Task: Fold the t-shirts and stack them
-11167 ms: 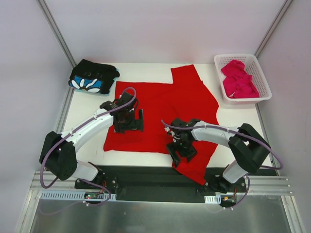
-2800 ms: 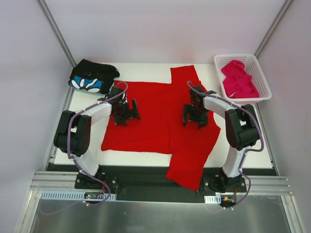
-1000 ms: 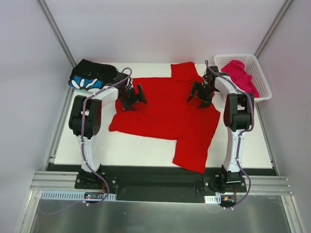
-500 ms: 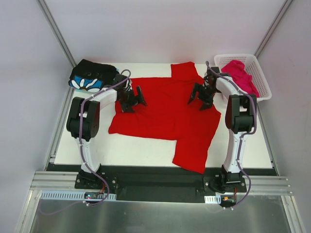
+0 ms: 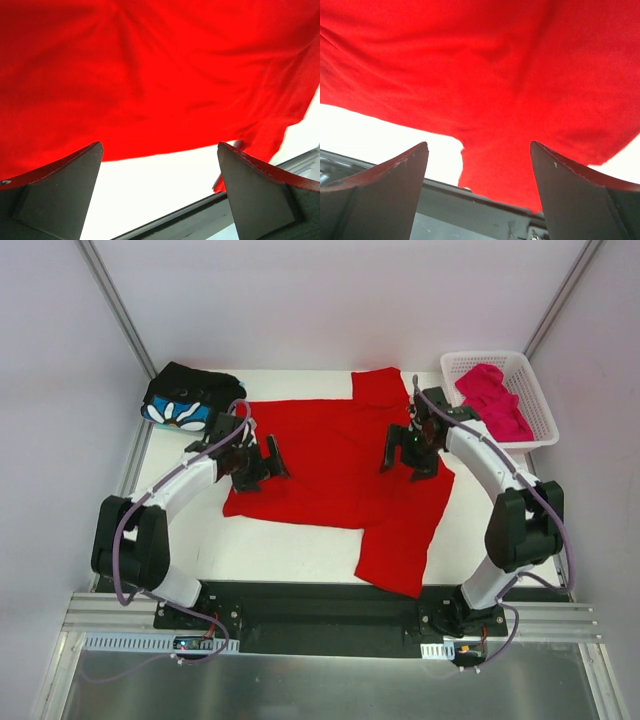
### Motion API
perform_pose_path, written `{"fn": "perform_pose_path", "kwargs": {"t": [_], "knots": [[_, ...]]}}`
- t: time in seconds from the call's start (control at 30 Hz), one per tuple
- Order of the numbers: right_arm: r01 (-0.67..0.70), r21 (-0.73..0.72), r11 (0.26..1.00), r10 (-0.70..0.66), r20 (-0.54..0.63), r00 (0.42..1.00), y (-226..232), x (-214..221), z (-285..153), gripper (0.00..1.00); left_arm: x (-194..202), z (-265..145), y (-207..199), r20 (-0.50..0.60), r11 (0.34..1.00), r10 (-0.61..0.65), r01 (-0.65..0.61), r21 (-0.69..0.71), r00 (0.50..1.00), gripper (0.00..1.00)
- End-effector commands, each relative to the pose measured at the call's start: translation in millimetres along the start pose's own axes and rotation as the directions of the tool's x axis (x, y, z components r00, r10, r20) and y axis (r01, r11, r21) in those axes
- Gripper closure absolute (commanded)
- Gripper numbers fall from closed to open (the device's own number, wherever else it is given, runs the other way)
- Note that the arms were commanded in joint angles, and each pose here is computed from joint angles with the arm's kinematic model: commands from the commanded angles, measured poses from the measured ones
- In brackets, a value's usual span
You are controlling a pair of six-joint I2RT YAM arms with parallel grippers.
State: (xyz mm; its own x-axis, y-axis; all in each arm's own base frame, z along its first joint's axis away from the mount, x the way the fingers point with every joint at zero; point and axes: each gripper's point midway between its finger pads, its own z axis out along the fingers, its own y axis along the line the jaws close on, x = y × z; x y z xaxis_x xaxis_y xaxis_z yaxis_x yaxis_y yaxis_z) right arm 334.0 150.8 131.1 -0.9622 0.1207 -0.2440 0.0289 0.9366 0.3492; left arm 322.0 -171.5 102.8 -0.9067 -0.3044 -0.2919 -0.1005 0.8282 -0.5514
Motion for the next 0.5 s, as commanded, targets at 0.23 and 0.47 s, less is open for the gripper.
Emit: {"fn": "perform_pose_path", "kwargs": {"t": [0.23, 0.47], "knots": [[0.080, 0.280, 0.957, -0.059, -0.082, 0.995, -30, 105, 20, 0.14, 71, -1, 54, -0.010, 0.988, -0.010, 0.009, -0.151, 1.000, 0.01], [0.106, 0.316, 0.943, -0.068, -0.129, 0.989, -41, 115, 32, 0.14, 75, 15, 55, -0.058, 0.991, -0.012, 0.004, -0.136, 0.998, 0.01]]}}
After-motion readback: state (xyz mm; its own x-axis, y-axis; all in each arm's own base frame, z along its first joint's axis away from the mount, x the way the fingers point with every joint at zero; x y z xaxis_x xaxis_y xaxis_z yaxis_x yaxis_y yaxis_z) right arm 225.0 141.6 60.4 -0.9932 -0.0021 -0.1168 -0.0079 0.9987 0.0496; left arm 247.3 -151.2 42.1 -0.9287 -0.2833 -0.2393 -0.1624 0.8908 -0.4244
